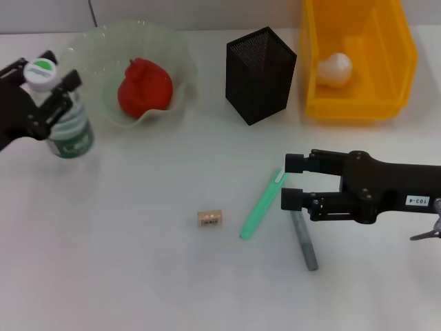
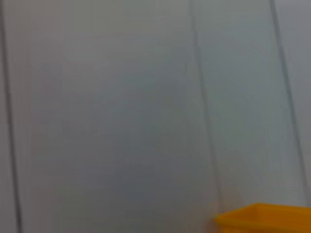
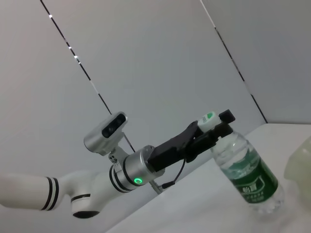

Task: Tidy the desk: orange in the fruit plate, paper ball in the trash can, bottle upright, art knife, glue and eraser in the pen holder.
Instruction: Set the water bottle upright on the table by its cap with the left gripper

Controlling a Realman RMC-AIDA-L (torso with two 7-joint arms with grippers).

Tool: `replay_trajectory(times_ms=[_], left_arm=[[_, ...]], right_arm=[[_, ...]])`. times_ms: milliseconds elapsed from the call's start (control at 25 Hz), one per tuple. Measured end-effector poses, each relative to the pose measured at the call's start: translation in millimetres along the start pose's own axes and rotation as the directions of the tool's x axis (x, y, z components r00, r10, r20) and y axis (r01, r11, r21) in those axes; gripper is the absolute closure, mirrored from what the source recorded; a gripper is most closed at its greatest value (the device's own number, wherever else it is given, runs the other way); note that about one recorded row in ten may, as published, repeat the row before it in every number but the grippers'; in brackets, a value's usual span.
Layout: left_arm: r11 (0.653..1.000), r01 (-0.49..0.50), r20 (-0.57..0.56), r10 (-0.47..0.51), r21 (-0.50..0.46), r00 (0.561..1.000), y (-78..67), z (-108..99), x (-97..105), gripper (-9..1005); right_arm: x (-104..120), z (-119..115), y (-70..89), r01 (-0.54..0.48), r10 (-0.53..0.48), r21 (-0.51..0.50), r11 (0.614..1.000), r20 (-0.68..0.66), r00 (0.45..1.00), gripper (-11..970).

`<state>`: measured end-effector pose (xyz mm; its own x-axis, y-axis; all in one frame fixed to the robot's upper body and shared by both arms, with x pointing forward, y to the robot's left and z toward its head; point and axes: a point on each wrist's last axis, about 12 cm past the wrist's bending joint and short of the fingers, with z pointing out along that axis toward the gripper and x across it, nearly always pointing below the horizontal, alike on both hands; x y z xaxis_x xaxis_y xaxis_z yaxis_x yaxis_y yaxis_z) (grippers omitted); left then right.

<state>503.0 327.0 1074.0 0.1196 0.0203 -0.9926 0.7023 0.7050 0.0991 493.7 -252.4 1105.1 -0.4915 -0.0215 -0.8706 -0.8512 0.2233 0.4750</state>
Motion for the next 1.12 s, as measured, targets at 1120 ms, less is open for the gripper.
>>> replay_trajectory(times_ms=[1120], left_arm=[[0.971,0.095,-0.028,-0.104,-0.220,0.994,12.6,0,13,404]], right_arm=[[5,0,-2.6,-0.020,0.020,0.007,1.000,-0.026,0.999,119]])
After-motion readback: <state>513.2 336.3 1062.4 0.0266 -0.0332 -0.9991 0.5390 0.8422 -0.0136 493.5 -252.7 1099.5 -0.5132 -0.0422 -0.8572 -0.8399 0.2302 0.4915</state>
